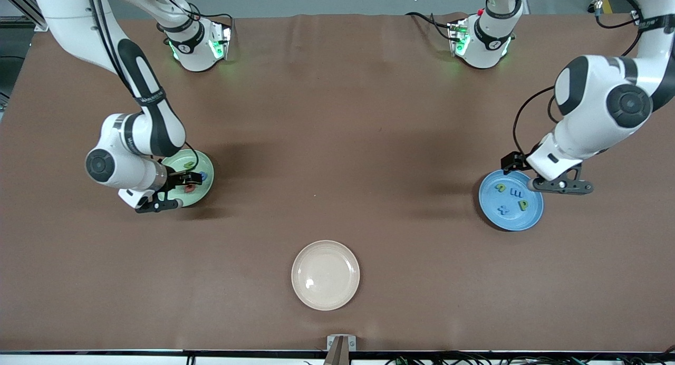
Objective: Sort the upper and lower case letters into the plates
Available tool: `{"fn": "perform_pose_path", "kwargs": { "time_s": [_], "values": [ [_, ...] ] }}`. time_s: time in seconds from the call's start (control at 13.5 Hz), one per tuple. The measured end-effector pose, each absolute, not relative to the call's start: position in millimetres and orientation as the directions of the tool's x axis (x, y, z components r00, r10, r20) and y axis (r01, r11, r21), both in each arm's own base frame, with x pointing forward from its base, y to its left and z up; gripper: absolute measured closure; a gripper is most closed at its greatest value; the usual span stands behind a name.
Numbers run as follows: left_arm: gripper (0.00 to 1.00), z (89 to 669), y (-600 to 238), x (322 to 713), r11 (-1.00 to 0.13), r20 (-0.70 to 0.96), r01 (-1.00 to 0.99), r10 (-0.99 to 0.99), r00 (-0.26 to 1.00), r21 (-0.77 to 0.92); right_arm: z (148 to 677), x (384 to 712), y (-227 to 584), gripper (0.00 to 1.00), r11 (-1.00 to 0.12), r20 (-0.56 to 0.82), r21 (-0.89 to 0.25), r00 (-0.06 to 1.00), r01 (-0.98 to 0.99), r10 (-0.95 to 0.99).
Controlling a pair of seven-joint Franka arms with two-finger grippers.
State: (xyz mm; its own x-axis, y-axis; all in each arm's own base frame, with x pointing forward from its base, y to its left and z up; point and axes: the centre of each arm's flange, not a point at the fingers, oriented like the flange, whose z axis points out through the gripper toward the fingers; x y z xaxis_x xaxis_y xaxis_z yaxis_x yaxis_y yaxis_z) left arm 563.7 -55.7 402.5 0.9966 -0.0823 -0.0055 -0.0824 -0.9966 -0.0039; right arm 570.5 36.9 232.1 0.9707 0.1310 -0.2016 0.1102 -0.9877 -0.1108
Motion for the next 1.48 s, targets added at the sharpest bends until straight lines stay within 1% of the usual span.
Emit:
{"fn": "perform_pose_path", "kwargs": {
  "time_s": [0.22,0.52,0.82,1.19,1.48],
  "values": [
    [0.0,427.5,-49.9,564.3,-0.998,0.006,-0.059,-0.059,0.998,0.002,287.9,584.4,35.3,0.0,-0.985,-0.202,-0.126,0.969,0.118,0.142],
    [0.0,489.1,-45.1,575.0,-0.999,-0.005,-0.026,-0.026,1.0,0.041,360.7,593.3,8.2,0.0,-0.988,-0.208,-0.092,0.968,0.12,0.137],
    [0.0,542.2,-34.0,580.9,-0.999,0.021,-0.007,-0.006,1.0,0.049,434.3,604.5,-22.7,0.0,-0.996,-0.23,-0.057,0.969,0.075,0.086],
    [0.0,589.9,-28.0,581.1,-0.999,0.092,-0.001,0.004,0.996,0.052,478.5,608.9,-45.0,0.0,-0.997,-0.198,0.015,0.978,0.07,0.066],
    [0.0,622.4,-27.3,568.5,-0.998,0.148,-0.002,0.007,0.989,0.057,505.6,607.7,-61.9,0.0,-0.999,-0.197,0.021,0.98,0.041,0.036]
  ]
}}
